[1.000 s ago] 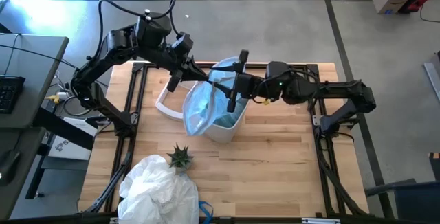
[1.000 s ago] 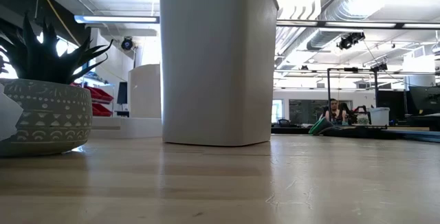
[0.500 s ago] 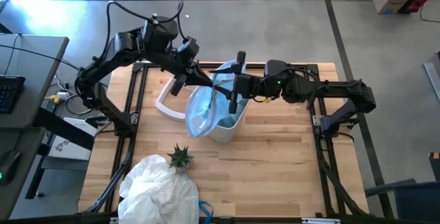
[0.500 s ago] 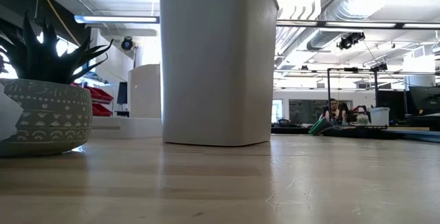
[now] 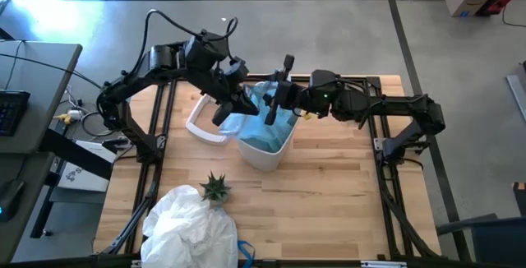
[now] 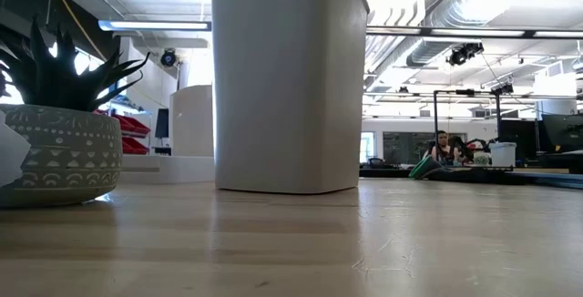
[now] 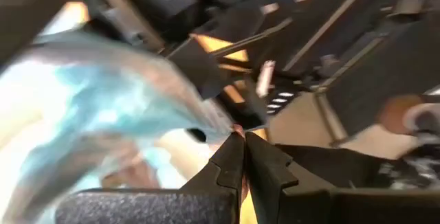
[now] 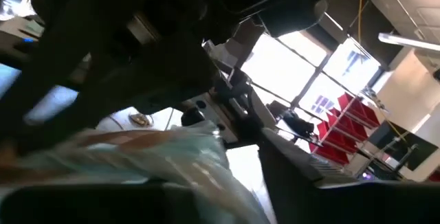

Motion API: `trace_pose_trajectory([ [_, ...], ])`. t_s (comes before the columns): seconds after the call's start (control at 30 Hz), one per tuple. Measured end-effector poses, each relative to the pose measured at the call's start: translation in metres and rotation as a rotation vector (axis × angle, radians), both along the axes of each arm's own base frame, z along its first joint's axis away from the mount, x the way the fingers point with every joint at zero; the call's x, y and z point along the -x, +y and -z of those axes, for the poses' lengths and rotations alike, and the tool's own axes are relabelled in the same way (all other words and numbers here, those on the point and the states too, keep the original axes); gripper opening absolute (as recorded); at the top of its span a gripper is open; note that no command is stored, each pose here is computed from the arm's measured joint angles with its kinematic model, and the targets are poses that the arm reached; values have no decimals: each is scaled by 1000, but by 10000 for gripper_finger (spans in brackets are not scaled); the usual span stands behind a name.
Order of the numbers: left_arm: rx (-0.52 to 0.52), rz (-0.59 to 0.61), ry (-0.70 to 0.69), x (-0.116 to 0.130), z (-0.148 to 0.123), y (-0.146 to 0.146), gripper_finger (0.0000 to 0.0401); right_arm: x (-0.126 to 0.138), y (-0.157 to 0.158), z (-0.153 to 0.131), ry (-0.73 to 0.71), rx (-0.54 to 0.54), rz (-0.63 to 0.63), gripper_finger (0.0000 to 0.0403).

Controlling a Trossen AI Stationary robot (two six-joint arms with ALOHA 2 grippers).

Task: Place trash/remove bag and relplace
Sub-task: Remove the trash bag from the trash bin

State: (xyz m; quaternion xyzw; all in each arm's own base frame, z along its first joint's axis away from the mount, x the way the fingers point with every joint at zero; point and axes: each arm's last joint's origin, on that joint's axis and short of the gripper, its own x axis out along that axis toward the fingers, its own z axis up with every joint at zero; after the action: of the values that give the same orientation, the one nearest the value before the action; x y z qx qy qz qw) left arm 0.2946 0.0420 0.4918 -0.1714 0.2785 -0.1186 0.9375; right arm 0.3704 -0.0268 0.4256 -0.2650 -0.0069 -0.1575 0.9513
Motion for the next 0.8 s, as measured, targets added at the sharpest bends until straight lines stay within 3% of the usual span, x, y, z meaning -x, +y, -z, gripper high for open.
trace_pose_trajectory([
  [0.17, -79, -114, 30, 11, -2, 6, 0, 0, 2, 1, 11, 1, 2, 17],
  [0.23, -105, -136, 27, 17, -5, 8, 0, 0, 3, 1, 14, 1, 0, 5],
  [0.53, -145, -158, -150, 58, -37, 0, 0, 6, 13, -7, -17, 2, -14, 21],
  [0.8, -154, -133, -209, 79, -48, -7, 0, 12, 13, -21, -124, 8, -32, 21],
])
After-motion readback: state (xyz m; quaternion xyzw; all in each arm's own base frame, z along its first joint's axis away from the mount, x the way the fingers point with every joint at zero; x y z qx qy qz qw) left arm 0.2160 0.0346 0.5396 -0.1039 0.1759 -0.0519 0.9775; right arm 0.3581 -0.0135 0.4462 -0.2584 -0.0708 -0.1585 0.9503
